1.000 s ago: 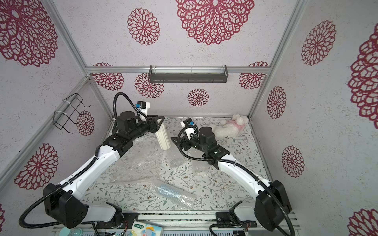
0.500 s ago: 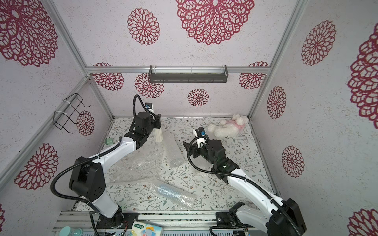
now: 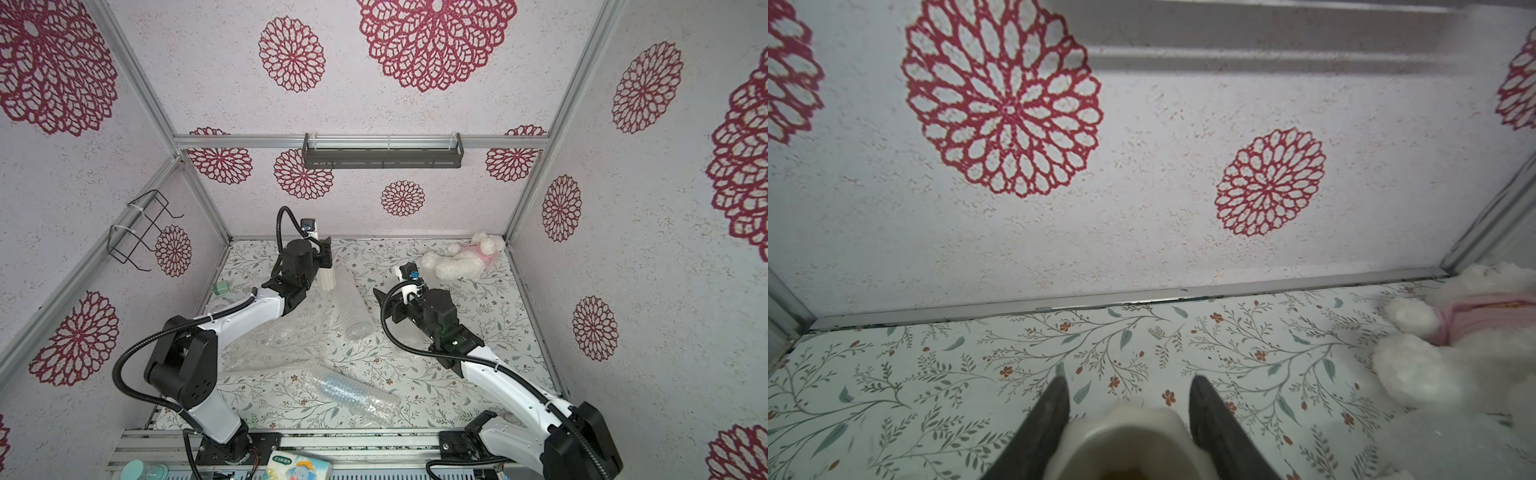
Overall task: Unwrap the vase from the bubble wrap
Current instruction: Place the vase at the center of the board.
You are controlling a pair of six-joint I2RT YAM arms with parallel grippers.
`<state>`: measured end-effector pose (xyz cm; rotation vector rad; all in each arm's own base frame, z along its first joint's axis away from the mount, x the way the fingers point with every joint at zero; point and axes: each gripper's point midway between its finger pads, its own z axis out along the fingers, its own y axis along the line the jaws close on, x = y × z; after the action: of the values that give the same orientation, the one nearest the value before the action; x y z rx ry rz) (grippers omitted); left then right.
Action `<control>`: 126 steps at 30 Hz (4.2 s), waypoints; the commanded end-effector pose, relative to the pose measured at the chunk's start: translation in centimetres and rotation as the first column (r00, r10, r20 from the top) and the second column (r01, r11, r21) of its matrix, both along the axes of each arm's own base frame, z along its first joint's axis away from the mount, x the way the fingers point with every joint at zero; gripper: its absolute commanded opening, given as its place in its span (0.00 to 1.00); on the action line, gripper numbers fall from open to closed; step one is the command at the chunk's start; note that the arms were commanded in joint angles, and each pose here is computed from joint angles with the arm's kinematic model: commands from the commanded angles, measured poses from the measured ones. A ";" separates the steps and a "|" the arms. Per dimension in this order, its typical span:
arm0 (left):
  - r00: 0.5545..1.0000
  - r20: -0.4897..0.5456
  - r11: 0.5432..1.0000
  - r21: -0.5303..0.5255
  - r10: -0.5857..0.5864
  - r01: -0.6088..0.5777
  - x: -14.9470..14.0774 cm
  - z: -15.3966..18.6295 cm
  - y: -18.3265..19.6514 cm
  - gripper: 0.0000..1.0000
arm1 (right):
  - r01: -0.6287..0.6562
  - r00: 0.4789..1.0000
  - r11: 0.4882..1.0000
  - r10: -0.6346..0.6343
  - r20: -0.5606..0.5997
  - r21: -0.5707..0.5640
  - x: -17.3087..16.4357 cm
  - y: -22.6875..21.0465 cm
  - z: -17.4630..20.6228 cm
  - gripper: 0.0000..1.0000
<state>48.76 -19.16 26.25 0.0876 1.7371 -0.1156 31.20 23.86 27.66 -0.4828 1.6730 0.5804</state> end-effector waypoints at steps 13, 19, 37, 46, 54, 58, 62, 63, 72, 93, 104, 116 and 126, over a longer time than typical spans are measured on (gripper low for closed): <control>0.987 0.144 0.982 -0.162 -0.077 0.100 -10.0 3.5 -1.1 0.27 | 0.069 0.995 0.995 -0.073 0.061 0.070 0.3 -1.4 2.2 0.82; 0.989 0.108 0.977 -0.179 -0.097 0.115 -12.0 1.2 -1.7 0.28 | 0.112 0.991 0.991 -0.117 0.062 0.070 0.7 -2.2 2.0 0.82; 0.990 0.036 0.973 -0.183 -0.138 0.142 -14.8 -4.0 -3.8 0.27 | 0.173 0.983 0.983 -0.176 0.058 0.059 1.4 -3.5 1.1 0.82; 0.992 0.033 0.981 -0.148 -0.120 0.124 -15.1 -4.6 -3.8 0.27 | 0.161 0.985 0.986 -0.164 0.057 0.053 1.4 -3.2 1.0 0.82; 0.998 0.035 0.990 -0.130 -0.046 0.050 -15.9 -2.8 -1.3 0.27 | 0.133 0.989 0.990 -0.136 0.050 0.053 1.3 -2.7 0.8 0.82; 0.999 -0.004 0.992 -0.112 0.052 -0.052 -16.1 -1.9 1.7 0.27 | 0.113 0.992 0.992 -0.116 0.053 0.057 1.1 -2.3 0.8 0.81; 0.985 -0.032 0.977 -0.126 0.171 -0.173 -16.1 -1.7 5.7 0.27 | 0.096 0.994 0.993 -0.099 0.055 0.067 0.9 -2.1 0.8 0.81; 0.977 -0.039 0.968 -0.136 0.208 -0.211 -16.0 -1.8 7.0 0.27 | 0.091 0.994 0.994 -0.095 0.055 0.067 0.8 -2.0 0.8 0.81; 0.794 -0.027 0.788 -0.104 0.608 -0.607 -16.9 -1.4 18.0 0.28 | 0.063 0.997 0.996 -0.066 0.050 0.068 0.8 -1.3 0.5 0.81; 0.135 0.175 0.156 -0.110 0.975 -0.982 -27.7 -0.3 30.7 0.30 | -0.048 0.999 0.998 0.048 -0.002 0.040 2.6 3.0 1.7 0.81; 0.059 0.210 0.096 -0.168 0.976 -0.981 -28.4 -0.6 32.6 0.26 | -0.098 0.995 0.995 0.099 -0.018 0.028 3.7 5.6 2.0 0.81; 0.185 0.277 0.248 -0.214 0.943 -0.945 -26.0 2.0 30.9 0.31 | -0.094 0.995 0.996 0.094 -0.027 0.003 3.6 5.9 1.6 0.81; 0.281 0.293 0.345 -0.196 0.914 -0.918 -24.3 5.1 27.9 0.30 | -0.105 0.994 0.994 0.105 -0.023 0.009 3.2 6.2 2.1 0.81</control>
<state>22.82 10.12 25.61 -1.0525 1.3979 0.9374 34.63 29.77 26.97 -0.5688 1.7425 0.6574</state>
